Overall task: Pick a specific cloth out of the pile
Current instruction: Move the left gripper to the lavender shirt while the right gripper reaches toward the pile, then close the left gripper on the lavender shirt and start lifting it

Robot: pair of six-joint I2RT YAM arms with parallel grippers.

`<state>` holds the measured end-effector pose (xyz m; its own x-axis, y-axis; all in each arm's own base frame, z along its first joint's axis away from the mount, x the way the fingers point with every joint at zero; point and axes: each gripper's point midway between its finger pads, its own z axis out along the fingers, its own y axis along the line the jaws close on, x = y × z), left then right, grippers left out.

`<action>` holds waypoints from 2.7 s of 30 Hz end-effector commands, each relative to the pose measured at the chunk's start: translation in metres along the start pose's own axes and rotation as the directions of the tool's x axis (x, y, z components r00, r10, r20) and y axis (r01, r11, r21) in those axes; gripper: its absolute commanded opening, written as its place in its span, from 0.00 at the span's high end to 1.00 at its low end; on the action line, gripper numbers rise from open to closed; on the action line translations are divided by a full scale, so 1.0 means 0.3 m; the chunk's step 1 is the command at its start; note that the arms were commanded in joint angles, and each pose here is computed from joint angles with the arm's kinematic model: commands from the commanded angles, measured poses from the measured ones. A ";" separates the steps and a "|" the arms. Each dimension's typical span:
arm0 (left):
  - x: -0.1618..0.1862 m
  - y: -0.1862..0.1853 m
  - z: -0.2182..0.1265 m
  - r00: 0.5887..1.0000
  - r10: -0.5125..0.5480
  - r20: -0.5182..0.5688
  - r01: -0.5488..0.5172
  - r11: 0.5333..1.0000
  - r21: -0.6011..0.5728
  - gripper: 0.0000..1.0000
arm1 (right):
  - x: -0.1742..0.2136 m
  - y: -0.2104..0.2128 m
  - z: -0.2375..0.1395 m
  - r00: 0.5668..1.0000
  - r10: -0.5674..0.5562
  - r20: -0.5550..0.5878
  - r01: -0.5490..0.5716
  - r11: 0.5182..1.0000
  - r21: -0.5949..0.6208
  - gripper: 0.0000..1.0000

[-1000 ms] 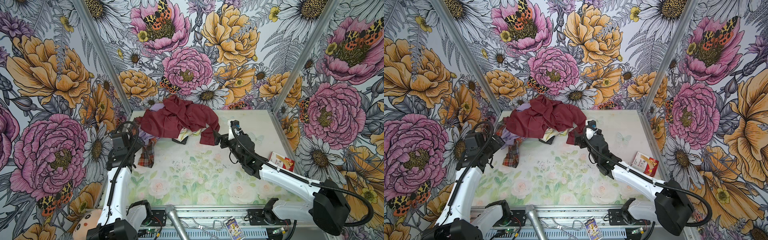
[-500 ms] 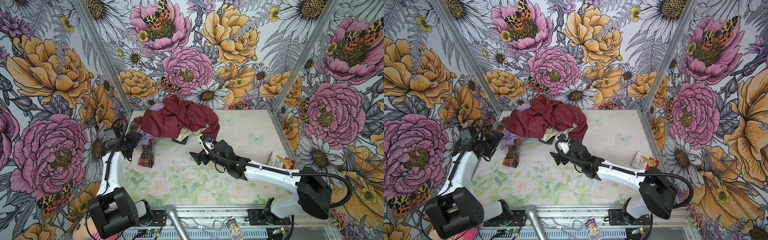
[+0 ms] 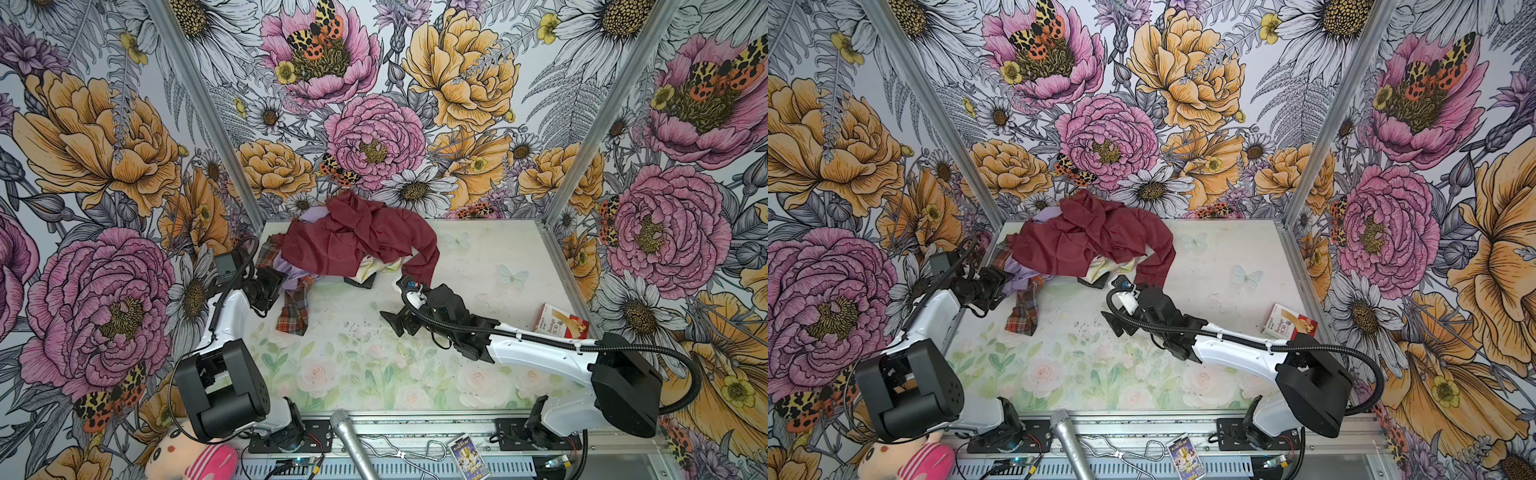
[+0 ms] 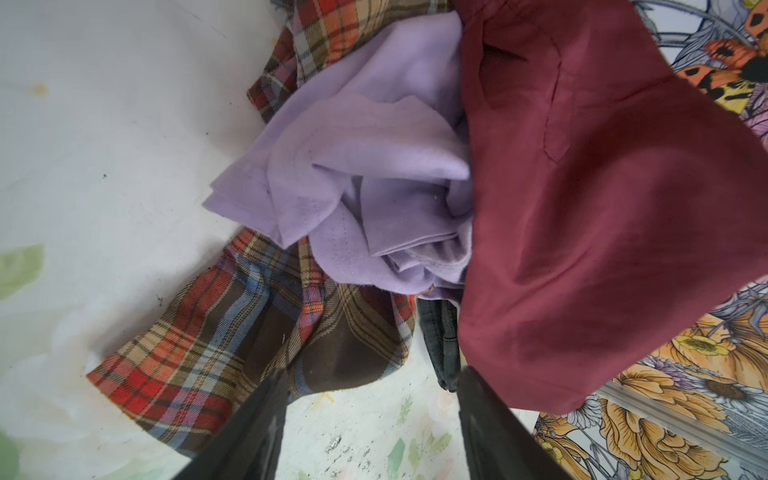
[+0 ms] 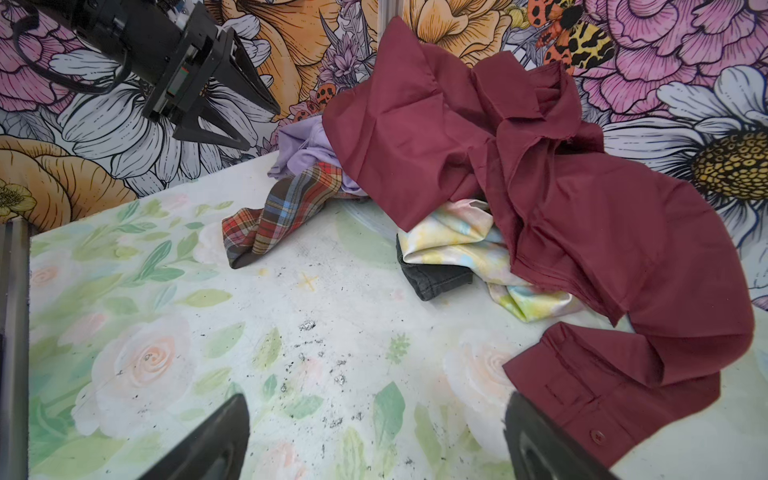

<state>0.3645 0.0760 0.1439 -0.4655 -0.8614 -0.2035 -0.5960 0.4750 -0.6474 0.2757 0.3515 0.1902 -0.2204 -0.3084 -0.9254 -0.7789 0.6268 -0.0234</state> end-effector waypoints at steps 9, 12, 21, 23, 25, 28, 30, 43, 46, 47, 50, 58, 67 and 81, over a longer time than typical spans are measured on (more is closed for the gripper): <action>-0.127 -0.004 0.051 0.996 0.024 0.082 -0.022 0.999 -0.027 0.30 | 0.013 0.004 0.024 0.999 -0.029 0.015 0.029 1.000 0.005 0.04; -0.137 0.019 0.078 0.996 0.040 0.075 -0.036 0.998 -0.056 0.27 | 0.005 0.007 0.032 0.999 -0.033 0.017 0.033 0.999 0.000 0.04; -0.146 0.071 0.117 0.993 0.093 0.074 -0.084 0.988 -0.126 0.20 | -0.014 0.028 0.052 0.999 -0.034 0.025 0.035 0.999 -0.035 0.04; -0.153 0.065 0.116 0.991 0.106 0.081 -0.096 0.988 -0.121 0.20 | -0.025 0.034 0.053 0.999 -0.026 0.034 0.028 0.999 -0.046 0.04; -0.155 0.056 0.119 0.990 0.117 0.078 -0.108 0.988 -0.111 0.20 | -0.040 0.050 0.053 0.999 -0.019 0.050 0.023 0.997 -0.071 0.04; -0.158 0.049 0.127 0.989 0.127 0.079 -0.119 0.988 -0.101 0.20 | -0.065 0.072 0.064 0.997 0.002 0.072 0.006 0.994 -0.107 0.04; -0.159 0.043 0.132 0.988 0.132 0.079 -0.124 0.988 -0.096 0.20 | -0.083 0.088 0.075 0.996 0.017 0.083 -0.006 0.991 -0.132 0.04; -0.163 0.016 0.160 0.983 0.158 0.098 -0.151 0.986 -0.072 0.22 | -0.189 0.196 0.144 0.985 0.153 0.075 -0.131 0.961 -0.243 0.05; -0.161 0.013 0.173 0.982 0.159 0.097 -0.153 0.986 -0.066 0.24 | -0.180 0.207 0.133 0.987 0.148 0.069 -0.128 0.963 -0.236 0.05; -0.161 0.010 0.178 0.982 0.163 0.098 -0.157 0.985 -0.065 0.24 | -0.178 0.206 0.130 0.987 0.148 0.069 -0.128 0.964 -0.234 0.05; -0.159 0.010 0.207 0.982 0.160 0.097 -0.155 0.986 -0.063 0.26 | -0.172 0.202 0.118 0.987 0.146 0.066 -0.128 0.967 -0.221 0.05; -0.161 -0.011 0.268 0.976 0.170 0.133 -0.164 0.985 -0.058 0.59 | -0.107 0.173 0.109 0.990 0.134 0.032 -0.127 0.978 -0.167 0.05; -0.187 -0.065 0.215 0.963 0.172 0.207 -0.175 0.985 -0.004 1.00 | -0.051 0.124 0.074 0.993 0.113 0.013 -0.112 0.990 -0.086 0.05; -0.232 -0.300 -0.102 0.914 0.189 0.358 -0.250 0.959 0.132 1.00 | -0.004 0.081 0.053 0.995 0.097 -0.017 -0.098 0.995 -0.025 0.04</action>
<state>0.4284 0.0977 0.1972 -0.3550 -0.7668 -0.5347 -0.4239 0.6419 -0.6390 0.2646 0.3860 0.1754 -0.3303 -0.2650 -0.9059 -0.7755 0.6233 0.1004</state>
